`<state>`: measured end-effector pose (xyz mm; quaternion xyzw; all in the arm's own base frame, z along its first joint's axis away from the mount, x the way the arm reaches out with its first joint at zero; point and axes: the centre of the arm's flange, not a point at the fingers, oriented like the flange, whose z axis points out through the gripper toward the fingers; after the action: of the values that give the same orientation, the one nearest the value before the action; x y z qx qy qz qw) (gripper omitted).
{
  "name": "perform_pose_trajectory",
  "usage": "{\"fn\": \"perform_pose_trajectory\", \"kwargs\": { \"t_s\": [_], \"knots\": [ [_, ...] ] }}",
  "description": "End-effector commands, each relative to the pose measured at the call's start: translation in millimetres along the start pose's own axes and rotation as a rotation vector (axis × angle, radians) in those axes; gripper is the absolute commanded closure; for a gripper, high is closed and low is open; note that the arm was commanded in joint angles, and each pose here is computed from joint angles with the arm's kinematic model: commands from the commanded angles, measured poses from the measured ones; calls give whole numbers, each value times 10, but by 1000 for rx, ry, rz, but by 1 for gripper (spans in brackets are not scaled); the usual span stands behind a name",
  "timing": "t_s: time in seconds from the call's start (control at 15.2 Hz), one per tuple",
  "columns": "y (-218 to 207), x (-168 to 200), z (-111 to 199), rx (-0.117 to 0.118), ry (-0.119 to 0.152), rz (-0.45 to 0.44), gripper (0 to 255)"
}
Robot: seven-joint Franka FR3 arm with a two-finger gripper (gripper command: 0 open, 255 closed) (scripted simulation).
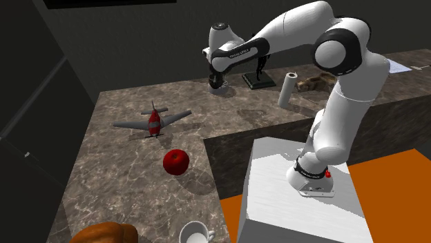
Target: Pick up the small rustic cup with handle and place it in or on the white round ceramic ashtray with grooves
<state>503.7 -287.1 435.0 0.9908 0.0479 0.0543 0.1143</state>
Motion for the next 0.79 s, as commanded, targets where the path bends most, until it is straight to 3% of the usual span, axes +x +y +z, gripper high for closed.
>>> {"fn": "perform_pose_trajectory", "kwargs": {
  "t_s": [0.0,0.59,0.73],
  "knots": [
    [279,30,39,-1,1,-2,255],
    [1424,137,337,-1,1,-2,255],
    [1488,139,408,-1,1,-2,255]
  ]
}}
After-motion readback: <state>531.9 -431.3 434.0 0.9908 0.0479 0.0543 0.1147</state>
